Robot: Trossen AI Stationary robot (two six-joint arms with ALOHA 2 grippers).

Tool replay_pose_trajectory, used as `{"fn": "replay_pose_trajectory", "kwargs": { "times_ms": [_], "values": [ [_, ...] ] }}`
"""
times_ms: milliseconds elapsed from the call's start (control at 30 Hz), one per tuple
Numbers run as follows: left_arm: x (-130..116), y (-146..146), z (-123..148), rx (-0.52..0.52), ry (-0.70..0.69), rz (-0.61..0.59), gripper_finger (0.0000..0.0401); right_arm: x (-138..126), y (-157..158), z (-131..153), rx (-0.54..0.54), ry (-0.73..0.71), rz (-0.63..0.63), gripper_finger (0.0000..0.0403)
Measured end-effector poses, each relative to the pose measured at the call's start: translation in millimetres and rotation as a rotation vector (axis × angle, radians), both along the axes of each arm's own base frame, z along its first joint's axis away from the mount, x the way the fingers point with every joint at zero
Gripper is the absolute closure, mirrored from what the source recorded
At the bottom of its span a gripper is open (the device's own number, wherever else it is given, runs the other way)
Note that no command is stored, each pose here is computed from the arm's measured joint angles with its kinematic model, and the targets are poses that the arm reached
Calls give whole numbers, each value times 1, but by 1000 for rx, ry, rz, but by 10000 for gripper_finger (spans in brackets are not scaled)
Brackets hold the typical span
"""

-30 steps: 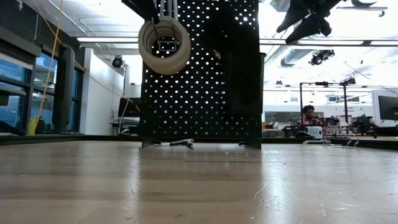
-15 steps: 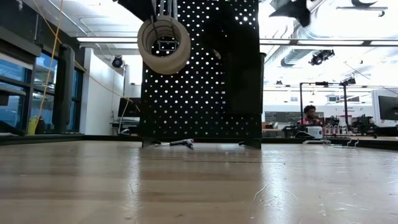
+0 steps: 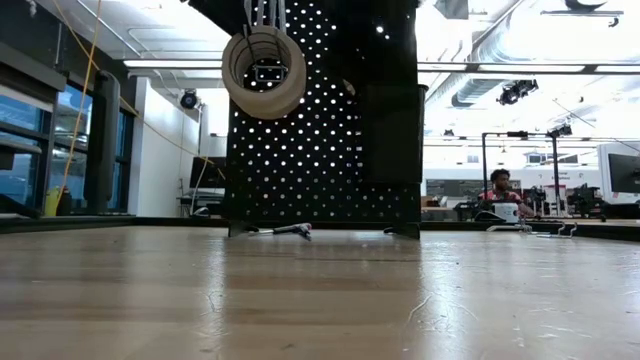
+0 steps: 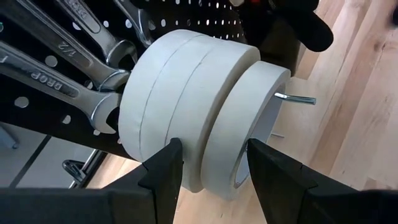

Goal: Hang tools onto peg board
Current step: Hang the masking tape onto the pegboard

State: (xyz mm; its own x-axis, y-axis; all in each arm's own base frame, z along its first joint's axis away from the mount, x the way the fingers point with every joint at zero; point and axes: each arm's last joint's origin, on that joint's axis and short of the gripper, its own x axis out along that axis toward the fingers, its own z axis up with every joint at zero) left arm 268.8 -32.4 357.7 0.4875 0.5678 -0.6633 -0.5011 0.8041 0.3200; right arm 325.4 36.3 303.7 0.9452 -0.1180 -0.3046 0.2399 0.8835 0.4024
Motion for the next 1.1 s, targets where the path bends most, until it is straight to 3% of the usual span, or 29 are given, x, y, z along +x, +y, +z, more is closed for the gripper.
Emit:
{"fn": "replay_pose_trajectory", "kwargs": {
  "times_ms": [167, 333, 533, 733, 1100],
  "values": [
    [0, 0, 0, 2, -1, 0, 231, 35, 4, 0, -66, 14, -24, 402],
    [0, 0, 0, -2, 2, -6, 231, 57, 0, -4, -165, 143, -129, 402],
    [0, 0, 0, -10, -1, -7, 231, 62, -8, 6, -247, 194, -174, 402],
    [-1, -5, 2, -31, 4, -44, 231, 62, -14, 7, -242, 189, -184, 403],
    [-3, -10, 35, -71, -81, -116, 231, 62, -14, 8, -249, 189, -195, 403]
  ]
}}
